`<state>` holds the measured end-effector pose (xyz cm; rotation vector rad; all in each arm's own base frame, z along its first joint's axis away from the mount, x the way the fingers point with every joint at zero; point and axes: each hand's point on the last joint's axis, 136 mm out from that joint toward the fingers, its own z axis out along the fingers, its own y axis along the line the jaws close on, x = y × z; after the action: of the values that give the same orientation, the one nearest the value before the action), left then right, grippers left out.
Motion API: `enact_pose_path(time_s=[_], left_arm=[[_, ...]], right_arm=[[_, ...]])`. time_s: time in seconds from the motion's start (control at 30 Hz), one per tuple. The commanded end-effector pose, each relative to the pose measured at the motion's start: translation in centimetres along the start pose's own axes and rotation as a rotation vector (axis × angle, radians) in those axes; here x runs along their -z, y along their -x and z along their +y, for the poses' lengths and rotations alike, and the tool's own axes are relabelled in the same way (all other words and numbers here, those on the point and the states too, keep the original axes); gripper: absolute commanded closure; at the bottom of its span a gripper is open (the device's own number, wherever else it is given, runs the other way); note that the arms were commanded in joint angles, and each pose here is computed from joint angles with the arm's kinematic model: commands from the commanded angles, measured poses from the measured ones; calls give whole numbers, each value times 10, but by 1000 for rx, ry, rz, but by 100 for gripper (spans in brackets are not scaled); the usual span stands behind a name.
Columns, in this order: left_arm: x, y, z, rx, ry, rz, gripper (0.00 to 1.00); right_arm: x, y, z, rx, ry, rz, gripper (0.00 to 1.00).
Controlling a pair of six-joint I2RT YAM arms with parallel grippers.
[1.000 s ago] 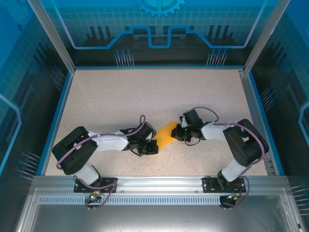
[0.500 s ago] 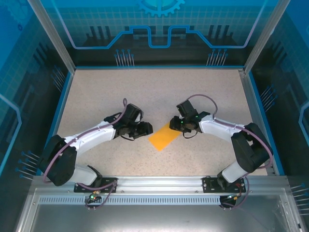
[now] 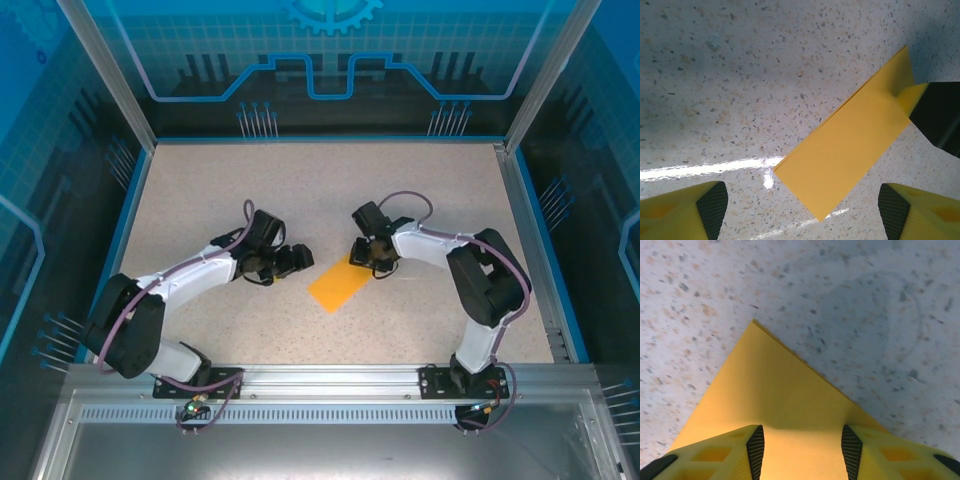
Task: Fold a paper plane with a square sheet of paper (pick it up from the middle)
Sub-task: Rotate the square sheet of paper at the center of the table.
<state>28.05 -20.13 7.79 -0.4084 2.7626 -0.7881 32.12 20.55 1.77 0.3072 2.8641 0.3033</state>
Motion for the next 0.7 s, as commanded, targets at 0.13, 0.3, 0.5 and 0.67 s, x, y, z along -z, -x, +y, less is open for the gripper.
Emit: enact_pose_path(time_s=[0.13,0.3,0.5,0.67], left_arm=[[-5,-12,6,25,-32,62,14],[-8,-26,3,47,-82,122,13],[-8,-43,5,85,-106,177,12],[-12,-60,1,108,-110,235,12]], right_arm=[[-38,-16,51,132,167,165,53],[-35,-2,69,145,216,128,55],[18,12,76,185,215,-8,53],[12,-12,87,219,256,54,53]])
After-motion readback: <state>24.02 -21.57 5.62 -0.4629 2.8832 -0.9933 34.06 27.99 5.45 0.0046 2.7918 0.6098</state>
